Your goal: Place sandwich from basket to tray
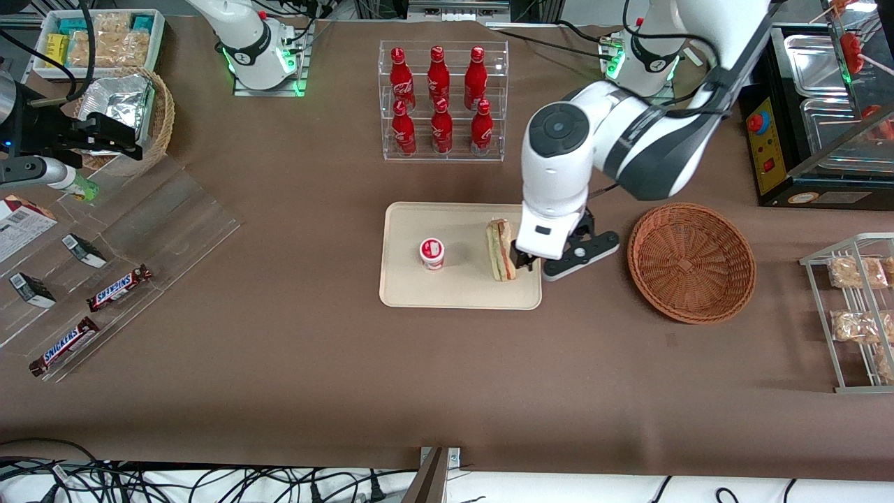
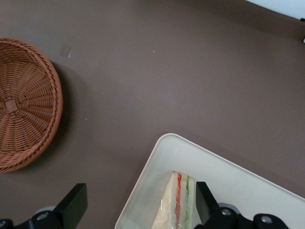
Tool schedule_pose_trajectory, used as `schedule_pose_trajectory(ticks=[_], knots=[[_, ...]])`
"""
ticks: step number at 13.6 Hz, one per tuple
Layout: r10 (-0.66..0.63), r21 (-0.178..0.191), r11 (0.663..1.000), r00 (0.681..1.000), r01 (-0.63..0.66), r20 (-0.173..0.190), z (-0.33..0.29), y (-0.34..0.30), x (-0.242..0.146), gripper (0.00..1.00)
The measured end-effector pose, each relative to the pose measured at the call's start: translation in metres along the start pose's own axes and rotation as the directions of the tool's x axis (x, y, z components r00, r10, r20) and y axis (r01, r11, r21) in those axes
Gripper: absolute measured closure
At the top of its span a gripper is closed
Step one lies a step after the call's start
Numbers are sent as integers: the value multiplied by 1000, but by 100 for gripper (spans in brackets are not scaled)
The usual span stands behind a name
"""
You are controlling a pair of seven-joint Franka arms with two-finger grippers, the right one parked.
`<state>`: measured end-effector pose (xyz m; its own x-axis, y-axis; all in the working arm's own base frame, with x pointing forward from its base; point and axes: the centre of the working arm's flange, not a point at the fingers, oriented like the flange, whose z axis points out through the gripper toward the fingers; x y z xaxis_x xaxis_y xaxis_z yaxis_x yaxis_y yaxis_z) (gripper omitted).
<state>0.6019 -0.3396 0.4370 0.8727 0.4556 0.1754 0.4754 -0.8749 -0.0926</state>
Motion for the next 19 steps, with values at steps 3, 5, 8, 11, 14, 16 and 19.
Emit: schedule_pose_trajectory(ticks=[3, 5, 8, 11, 14, 16, 19], knots=[[-76, 5, 997, 997, 76, 24, -44, -28, 14, 0], [-113, -13, 994, 993, 113, 17, -75, -46, 20, 0], [-159, -28, 987, 986, 160, 42, -99, -75, 38, 0], [-130, -37, 990, 988, 134, 86, -99, -109, 67, 0], [-38, -57, 997, 991, 46, 126, -105, -168, 104, 0], [26, -73, 997, 990, -16, 140, -114, -211, 125, 0], [153, -92, 986, 975, -139, 160, -121, -263, 144, 0]])
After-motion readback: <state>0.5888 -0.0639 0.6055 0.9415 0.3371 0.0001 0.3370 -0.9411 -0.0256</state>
